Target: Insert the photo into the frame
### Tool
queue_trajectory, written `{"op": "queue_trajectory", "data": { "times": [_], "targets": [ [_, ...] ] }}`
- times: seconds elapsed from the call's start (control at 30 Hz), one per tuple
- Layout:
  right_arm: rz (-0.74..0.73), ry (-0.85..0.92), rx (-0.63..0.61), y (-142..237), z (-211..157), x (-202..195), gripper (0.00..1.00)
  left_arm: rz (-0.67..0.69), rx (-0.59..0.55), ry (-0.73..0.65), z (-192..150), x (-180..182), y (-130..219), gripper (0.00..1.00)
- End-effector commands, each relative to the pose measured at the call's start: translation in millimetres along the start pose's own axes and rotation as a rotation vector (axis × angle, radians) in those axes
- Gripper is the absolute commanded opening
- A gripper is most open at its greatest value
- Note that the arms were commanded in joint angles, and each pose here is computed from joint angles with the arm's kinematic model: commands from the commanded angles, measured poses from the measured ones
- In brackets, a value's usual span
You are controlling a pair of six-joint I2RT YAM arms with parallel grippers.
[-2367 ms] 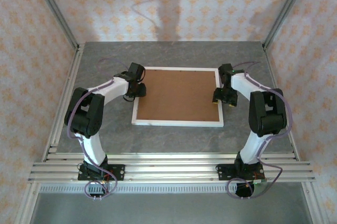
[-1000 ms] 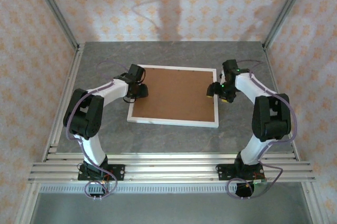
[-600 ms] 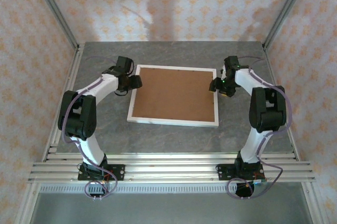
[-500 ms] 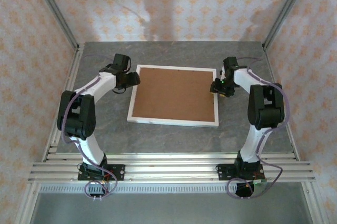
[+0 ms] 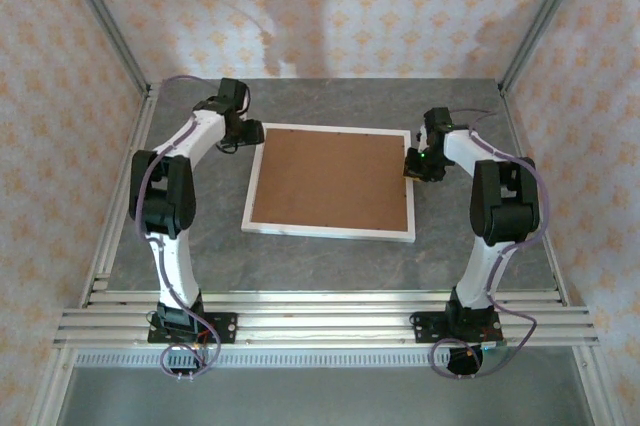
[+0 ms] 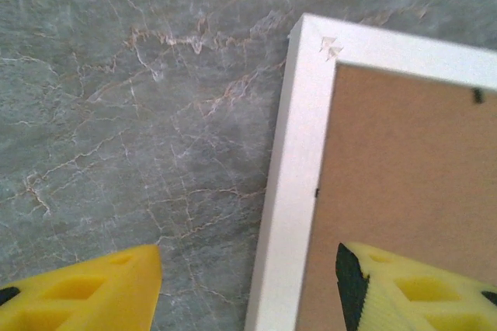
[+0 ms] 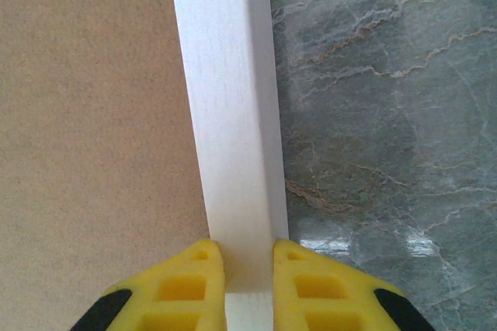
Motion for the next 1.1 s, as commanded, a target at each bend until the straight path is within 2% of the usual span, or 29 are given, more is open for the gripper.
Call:
{"op": "queue_trajectory", "data": {
  "times": [0.0, 0.2, 0.5, 1.07],
  "targets": [
    [-0.003, 0.003, -0.002, -4.8, -0.1, -2.3, 0.16, 0.056, 0.113, -0.092, -11.7, 12.2, -5.3, 0.62],
    [-0.006, 0.004, 0.016, -9.1, -2.7, -4.1, 0.16, 0.077, 0.16, -0.103, -4.0, 13.8, -21.6, 0.61],
    [-0.017, 0.005, 0.031, -13.3, -1.7, -5.2, 0.16, 0.051, 0.208, -0.086, -15.2, 10.4, -43.5, 0.6],
    [-0.018, 0.01, 0.043, -12.6, -3.3, -5.3, 0.16, 0.043, 0.175, -0.058, -4.0, 8.0, -49.1, 0.61]
  ]
}}
Point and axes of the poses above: each hand's point on the last joint's axis, 136 mm out from that joint toward the fingers, its own y axis back along the fingers, its own x axis along the line the jaws close on, z = x × y, the point moved 3 cm from there along y, back along the fingers, and after that the axes turned 9 degrees about -y, right-handed, at the moved point
